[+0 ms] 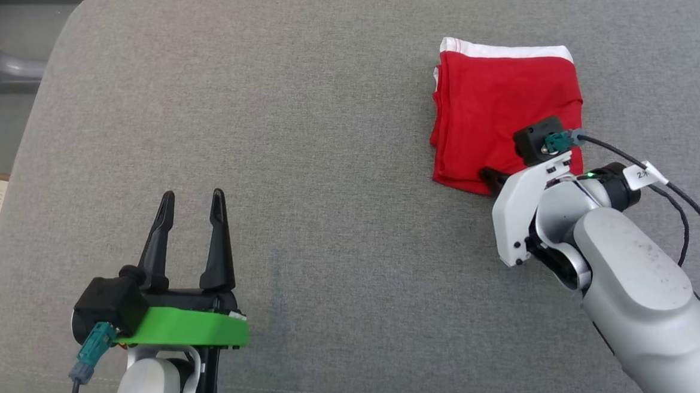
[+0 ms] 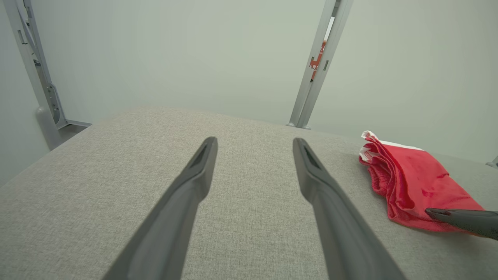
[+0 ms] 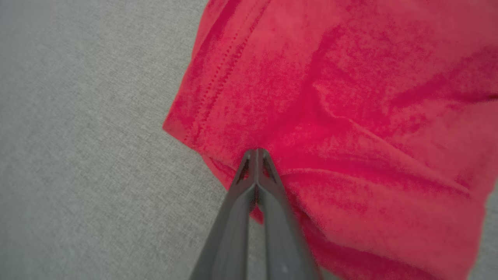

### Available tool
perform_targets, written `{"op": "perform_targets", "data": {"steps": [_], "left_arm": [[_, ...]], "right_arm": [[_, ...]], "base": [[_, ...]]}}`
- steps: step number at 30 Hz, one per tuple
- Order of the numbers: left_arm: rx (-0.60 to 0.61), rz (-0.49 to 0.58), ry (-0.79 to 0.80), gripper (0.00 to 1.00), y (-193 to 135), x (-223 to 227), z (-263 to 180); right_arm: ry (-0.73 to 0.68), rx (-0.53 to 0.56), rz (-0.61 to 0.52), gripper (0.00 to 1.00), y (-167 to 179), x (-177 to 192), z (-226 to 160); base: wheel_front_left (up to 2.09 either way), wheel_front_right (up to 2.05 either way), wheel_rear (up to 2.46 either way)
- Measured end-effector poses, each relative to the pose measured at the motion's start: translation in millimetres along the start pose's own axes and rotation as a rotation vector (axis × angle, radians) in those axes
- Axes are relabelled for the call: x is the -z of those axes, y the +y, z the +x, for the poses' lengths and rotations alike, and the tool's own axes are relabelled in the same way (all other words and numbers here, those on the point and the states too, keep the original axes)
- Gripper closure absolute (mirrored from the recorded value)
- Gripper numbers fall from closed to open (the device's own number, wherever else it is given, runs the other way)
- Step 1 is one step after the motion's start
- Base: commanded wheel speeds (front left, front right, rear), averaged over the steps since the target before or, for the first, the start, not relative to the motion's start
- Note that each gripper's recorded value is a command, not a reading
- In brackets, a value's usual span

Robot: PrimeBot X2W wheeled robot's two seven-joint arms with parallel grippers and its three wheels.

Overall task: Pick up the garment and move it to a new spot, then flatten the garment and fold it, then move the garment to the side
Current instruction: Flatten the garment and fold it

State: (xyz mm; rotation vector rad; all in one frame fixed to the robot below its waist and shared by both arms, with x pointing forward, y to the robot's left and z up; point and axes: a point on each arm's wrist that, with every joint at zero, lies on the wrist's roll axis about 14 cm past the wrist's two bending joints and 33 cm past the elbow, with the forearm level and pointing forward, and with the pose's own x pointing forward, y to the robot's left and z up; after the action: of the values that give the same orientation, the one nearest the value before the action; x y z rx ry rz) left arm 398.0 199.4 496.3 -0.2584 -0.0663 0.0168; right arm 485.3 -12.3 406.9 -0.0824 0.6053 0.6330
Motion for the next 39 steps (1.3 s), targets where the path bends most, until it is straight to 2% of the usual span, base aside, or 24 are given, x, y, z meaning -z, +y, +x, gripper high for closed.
{"op": "perform_targets", "data": {"steps": [6,10,11,12,13,18,21,24,27,33,39], "left_arm": [[0.023,-0.006,-0.011,0.00,-7.6,-2.3,4.0],[0.026,-0.006,-0.014,0.00,-9.1,-3.4,3.6],[0.025,-0.008,-0.012,0.00,-9.5,-2.8,2.9],[0.026,-0.009,-0.011,0.00,-10.2,-2.4,2.1],[0.027,-0.010,-0.009,0.00,-10.6,-1.9,1.3],[0.019,-0.014,-0.007,0.00,-10.8,-1.8,-3.4],[0.009,-0.019,0.000,0.00,-10.1,0.0,-8.9],[0.007,-0.032,-0.007,0.00,-11.3,-2.0,-10.3],[0.022,-0.034,-0.010,0.00,-16.9,-2.8,-10.2],[0.068,-0.010,-0.024,0.00,-31.0,-7.7,-8.2],[0.103,0.007,-0.023,0.00,-40.5,-7.9,-10.6]], "right_arm": [[-0.052,-0.107,0.044,1.00,42.5,4.0,-18.7],[-0.187,-0.159,0.118,1.00,65.7,-14.7,-37.2],[-0.243,-0.155,0.140,0.96,66.4,-21.9,-44.1],[-0.292,-0.145,0.155,0.15,65.1,-27.8,-51.1],[-0.352,-0.127,0.175,0.00,61.4,-34.6,-59.1],[-0.640,-0.025,0.224,0.00,41.0,-65.4,-104.7],[-0.704,0.081,0.237,0.00,18.0,-57.6,-127.5],[-0.779,0.180,0.184,0.00,-1.9,-60.3,-152.6],[-0.795,0.270,0.135,0.00,-20.6,-53.8,-171.1],[-0.754,0.396,0.118,0.00,-54.8,-33.5,-191.6],[-0.716,0.442,0.141,0.00,-74.0,-23.9,-198.1]], "base": [[0.00,0.00,0.00],[0.00,0.00,0.00],[0.00,0.00,0.00],[0.00,0.00,0.00],[0.00,0.00,0.00],[0.00,0.00,0.00],[0.00,0.00,0.00],[0.00,0.00,0.00],[0.00,0.00,0.00],[0.00,0.00,0.00],[0.00,0.00,0.00]]}}
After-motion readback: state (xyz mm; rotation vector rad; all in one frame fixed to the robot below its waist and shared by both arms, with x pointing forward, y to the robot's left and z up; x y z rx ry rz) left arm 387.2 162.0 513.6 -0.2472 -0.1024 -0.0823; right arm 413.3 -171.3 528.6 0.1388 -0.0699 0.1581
